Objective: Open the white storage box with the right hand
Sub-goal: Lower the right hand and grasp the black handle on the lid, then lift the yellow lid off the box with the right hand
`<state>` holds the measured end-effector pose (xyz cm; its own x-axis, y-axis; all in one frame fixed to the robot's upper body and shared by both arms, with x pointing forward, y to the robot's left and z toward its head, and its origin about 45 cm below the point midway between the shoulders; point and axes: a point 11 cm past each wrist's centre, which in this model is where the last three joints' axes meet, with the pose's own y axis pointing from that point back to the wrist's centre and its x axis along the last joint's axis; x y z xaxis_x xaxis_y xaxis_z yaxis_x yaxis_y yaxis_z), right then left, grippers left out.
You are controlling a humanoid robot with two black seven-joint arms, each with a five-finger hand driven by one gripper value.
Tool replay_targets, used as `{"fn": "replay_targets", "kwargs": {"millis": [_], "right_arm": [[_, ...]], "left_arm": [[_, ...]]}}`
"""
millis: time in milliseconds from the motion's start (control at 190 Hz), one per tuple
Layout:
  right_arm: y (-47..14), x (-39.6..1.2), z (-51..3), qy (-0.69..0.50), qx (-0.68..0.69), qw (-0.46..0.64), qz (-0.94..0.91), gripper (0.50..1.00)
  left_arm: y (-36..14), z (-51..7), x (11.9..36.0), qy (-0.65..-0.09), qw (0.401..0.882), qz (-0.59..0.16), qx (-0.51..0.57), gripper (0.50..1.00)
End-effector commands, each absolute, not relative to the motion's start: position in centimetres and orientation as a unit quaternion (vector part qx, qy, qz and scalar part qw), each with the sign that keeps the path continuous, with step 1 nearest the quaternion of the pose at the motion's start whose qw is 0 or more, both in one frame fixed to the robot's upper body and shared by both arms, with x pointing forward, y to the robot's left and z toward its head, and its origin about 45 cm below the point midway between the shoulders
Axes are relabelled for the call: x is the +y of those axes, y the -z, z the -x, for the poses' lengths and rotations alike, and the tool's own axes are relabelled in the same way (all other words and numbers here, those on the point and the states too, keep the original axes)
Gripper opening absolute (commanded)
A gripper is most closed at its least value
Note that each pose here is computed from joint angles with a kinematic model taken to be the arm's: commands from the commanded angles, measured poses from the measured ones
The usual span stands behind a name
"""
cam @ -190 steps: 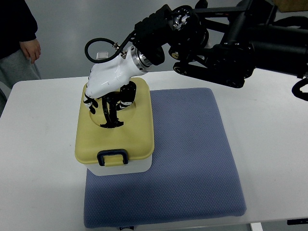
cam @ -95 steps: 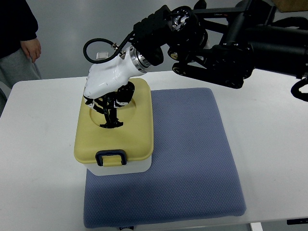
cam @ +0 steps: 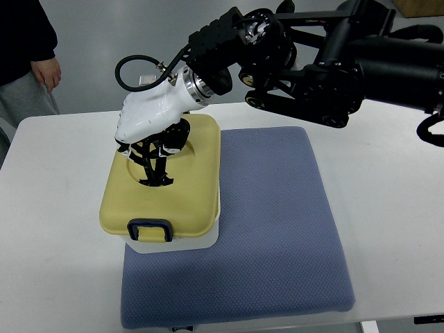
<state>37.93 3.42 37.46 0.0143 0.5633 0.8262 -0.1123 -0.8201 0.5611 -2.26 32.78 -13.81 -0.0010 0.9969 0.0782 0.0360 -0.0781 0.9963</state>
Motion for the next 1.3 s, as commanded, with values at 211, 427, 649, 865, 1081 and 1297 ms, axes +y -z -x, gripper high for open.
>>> {"fn": "replay_targets", "kwargs": {"millis": [211, 427, 649, 865, 1081, 1297], "right_arm": [[-40.0, 1.9, -39.2, -0.688, 0.139, 0.254, -0.666, 0.500], [-41.9, -1.0, -41.6, -0.686, 0.093, 0.274, -0.667, 0.500], [-42.3, -6.0, -45.1, -0.671, 0.038, 0.323, -0.667, 0.500], [-40.5, -11.5, -47.7, -0.645, -0.014, 0.361, -0.673, 0.500], [-37.5, -16.9, -49.5, -0.612, -0.057, 0.401, -0.679, 0.500], [-33.6, -20.7, -49.3, -0.581, -0.070, 0.420, -0.694, 0.500]], "left_arm": [[13.8, 2.3, 32.8, -0.511, 0.470, -0.528, 0.490, 1.000], [13.8, 2.3, 32.8, -0.511, 0.470, -0.528, 0.490, 1.000], [13.8, 2.3, 32.8, -0.511, 0.470, -0.528, 0.490, 1.000], [13.8, 2.3, 32.8, -0.511, 0.470, -0.528, 0.490, 1.000], [13.8, 2.3, 32.8, -0.511, 0.470, -0.528, 0.490, 1.000], [13.8, 2.3, 32.8, -0.510, 0.471, -0.527, 0.490, 1.000]]}}
